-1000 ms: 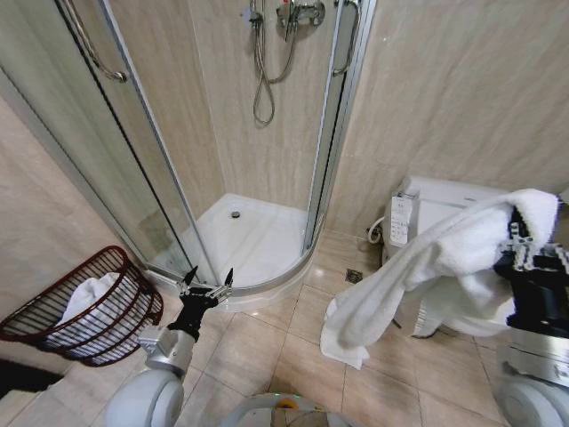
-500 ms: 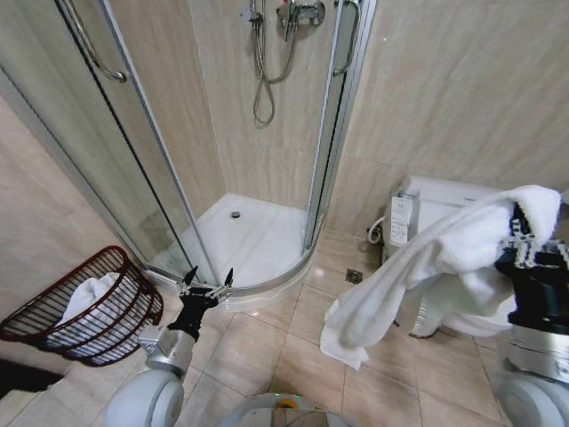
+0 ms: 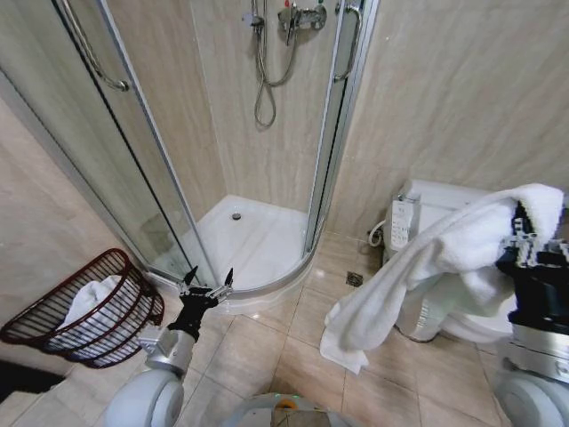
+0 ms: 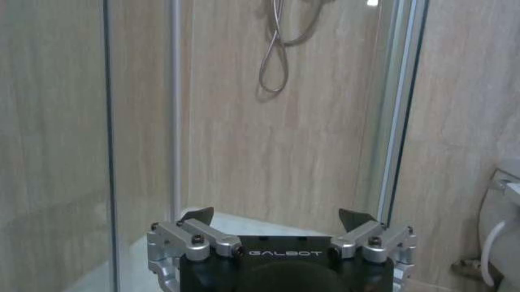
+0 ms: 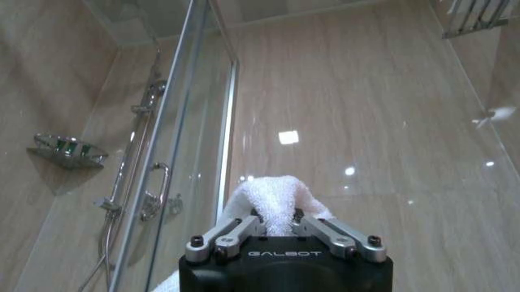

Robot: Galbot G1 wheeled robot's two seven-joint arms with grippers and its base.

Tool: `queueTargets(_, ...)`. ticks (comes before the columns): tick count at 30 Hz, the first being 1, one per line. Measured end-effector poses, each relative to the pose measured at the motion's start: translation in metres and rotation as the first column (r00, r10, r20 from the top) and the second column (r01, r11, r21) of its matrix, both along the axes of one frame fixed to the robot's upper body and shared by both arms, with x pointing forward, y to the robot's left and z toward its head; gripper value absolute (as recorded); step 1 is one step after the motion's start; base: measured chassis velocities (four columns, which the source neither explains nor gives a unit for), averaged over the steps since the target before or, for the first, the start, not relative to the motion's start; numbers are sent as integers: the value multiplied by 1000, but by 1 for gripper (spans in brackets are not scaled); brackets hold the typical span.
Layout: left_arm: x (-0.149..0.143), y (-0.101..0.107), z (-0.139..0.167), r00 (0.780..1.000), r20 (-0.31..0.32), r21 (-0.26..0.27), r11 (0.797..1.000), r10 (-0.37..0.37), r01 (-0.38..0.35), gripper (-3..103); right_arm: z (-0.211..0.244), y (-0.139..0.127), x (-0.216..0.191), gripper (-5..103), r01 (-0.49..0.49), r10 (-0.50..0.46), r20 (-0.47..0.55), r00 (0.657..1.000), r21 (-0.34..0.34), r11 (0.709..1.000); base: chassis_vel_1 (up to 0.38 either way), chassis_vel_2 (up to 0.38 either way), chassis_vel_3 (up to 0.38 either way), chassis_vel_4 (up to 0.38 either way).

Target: Discard the used towel into the hamper.

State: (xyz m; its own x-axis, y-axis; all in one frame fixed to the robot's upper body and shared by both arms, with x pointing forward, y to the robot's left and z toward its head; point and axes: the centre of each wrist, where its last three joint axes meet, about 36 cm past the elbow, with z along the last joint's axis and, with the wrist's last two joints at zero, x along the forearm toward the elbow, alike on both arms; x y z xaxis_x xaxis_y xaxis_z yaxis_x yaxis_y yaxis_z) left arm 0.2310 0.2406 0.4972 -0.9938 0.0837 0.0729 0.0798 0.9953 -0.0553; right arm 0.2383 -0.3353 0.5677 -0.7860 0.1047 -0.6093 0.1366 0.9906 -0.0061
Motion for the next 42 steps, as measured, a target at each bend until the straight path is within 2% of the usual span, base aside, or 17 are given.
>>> queueTargets(42,0,0,0,1000,0,0,1000,0,0,100,-2,0,-1,10,-3,3,9,1000,9,1000,0,0,0,0)
